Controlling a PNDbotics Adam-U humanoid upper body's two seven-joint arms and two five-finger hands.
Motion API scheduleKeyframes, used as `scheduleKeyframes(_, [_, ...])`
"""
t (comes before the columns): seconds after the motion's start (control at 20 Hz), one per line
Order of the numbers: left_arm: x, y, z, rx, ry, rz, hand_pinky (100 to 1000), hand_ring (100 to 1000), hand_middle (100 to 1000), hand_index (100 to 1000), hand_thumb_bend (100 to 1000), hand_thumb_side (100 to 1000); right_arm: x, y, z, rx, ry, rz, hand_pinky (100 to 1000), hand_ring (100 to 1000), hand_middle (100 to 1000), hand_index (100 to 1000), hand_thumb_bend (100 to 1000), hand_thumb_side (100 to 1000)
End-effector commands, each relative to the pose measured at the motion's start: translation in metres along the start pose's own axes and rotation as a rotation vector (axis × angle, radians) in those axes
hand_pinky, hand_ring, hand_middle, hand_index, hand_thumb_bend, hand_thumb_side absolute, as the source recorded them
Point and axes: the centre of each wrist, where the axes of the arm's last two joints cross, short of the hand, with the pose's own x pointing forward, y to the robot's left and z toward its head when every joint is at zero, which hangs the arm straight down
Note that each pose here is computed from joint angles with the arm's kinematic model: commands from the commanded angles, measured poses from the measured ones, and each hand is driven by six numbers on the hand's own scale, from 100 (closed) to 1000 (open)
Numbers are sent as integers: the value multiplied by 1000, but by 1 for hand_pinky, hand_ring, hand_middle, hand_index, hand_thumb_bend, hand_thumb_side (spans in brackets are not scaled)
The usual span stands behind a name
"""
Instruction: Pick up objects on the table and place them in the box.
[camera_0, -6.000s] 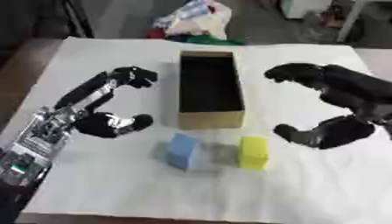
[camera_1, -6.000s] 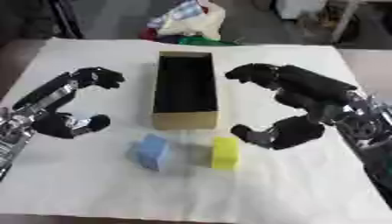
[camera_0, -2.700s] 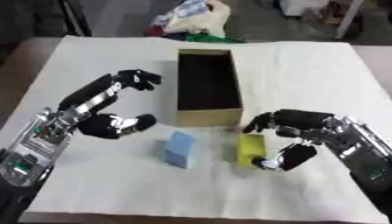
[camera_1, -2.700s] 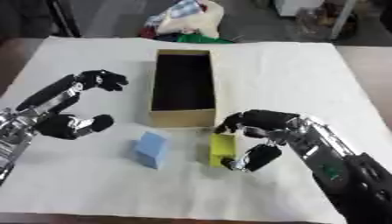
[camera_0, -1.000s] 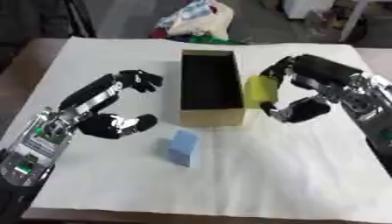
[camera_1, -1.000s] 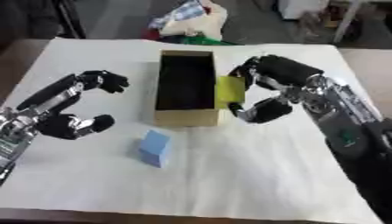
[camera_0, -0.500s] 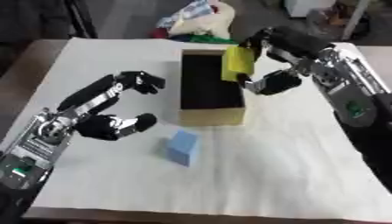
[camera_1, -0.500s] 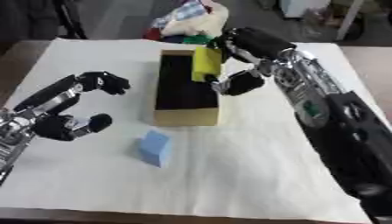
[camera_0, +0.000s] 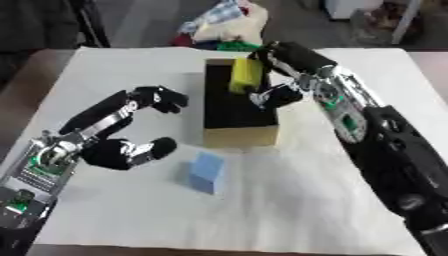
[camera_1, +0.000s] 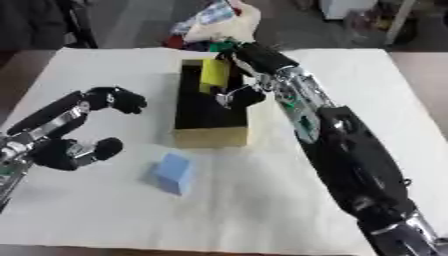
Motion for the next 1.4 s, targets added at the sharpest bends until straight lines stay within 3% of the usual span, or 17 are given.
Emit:
scheduleKeyframes(0.05, [6,6,-5,-4,-31,-16,796,781,784,917,469,860,-2,-4,-10,-45,50,18,770,644,553,695,124,468])
scheduleKeyframes(0.25, [7,6,-7,-14,-39,-12,797,781,785,918,465,862,3,5,-17,-73,97,50,789,713,687,836,188,517])
scheduleKeyframes(0.55, [7,5,-8,-22,-38,-8,797,781,785,919,462,864,6,23,-21,-16,110,135,833,798,819,950,275,557])
scheduleKeyframes(0.6, [7,4,-7,-23,-37,-7,797,782,785,920,462,864,7,23,-22,-6,109,151,874,859,903,1000,354,583])
scheduleKeyframes(0.75, [6,4,-6,-27,-31,-5,798,782,786,921,460,865,9,21,-22,24,101,208,924,933,997,1000,487,650])
scheduleKeyframes(1.0, [4,3,-4,-32,-20,-7,798,782,786,922,459,866,13,14,-22,48,95,349,941,975,1000,1000,637,756])
scheduleKeyframes(1.2, [3,3,-2,-34,-12,-8,798,782,786,923,457,866,13,5,-19,-5,89,394,942,979,1000,1000,630,753])
scheduleKeyframes(1.4, [1,4,-1,-35,-2,-15,799,782,785,922,459,865,7,-10,-12,-108,62,347,925,950,1000,1000,545,699])
